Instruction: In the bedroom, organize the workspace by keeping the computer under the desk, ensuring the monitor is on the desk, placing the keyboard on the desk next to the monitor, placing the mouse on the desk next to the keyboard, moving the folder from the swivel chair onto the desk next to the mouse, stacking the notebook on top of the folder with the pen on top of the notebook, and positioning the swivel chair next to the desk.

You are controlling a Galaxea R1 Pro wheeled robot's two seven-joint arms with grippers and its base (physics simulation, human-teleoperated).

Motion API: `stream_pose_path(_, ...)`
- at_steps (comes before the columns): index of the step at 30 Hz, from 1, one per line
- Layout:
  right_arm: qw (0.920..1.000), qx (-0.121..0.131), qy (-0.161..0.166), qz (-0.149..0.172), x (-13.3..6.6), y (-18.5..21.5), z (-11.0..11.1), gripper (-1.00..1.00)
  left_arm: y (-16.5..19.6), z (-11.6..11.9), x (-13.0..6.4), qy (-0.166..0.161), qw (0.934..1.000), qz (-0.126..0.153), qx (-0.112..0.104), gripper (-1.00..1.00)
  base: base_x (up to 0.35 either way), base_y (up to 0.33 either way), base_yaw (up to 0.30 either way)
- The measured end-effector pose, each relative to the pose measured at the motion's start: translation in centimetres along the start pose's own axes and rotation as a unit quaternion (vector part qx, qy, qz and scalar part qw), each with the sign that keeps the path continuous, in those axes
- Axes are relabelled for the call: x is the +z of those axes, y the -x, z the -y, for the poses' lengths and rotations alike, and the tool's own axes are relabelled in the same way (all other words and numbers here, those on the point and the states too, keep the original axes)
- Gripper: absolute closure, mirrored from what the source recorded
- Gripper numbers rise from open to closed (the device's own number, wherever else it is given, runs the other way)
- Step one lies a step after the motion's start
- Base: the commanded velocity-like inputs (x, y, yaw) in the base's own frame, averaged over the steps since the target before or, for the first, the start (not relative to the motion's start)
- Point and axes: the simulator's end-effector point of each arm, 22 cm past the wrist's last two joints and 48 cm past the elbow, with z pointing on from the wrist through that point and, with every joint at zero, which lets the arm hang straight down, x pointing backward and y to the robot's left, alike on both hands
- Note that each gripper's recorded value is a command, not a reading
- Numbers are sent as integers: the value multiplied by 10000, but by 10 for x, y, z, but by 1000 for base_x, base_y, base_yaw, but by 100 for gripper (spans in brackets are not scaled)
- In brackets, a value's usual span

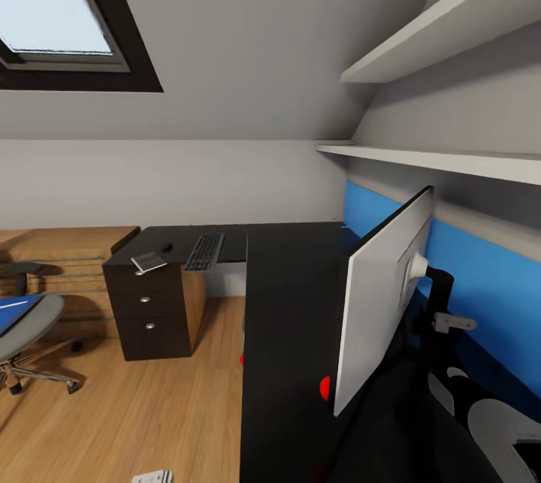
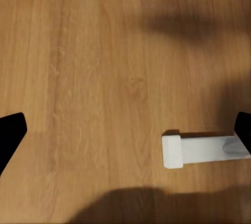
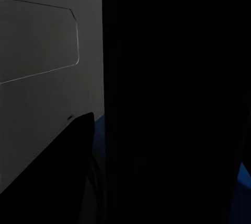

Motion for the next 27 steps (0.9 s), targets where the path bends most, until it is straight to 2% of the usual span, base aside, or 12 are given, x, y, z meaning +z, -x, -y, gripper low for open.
stream_pose_path(9, 10000, -1, 1, 3, 0, 0, 0, 100, 0, 0, 0, 0, 10000, -7, -3, -100, 19, 0, 0)
stream_pose_path(16, 10000, 5, 18, 5, 0, 0, -1, 100, -2, 0, 0, 4, 10000, -24, -13, -100, 133, 0, 0)
stream_pose_path(27, 10000, -2, 20, 4, 0, 0, -1, 100, -3, 0, 0, 5, 10000, -30, -13, -100, 9, 0, 0)
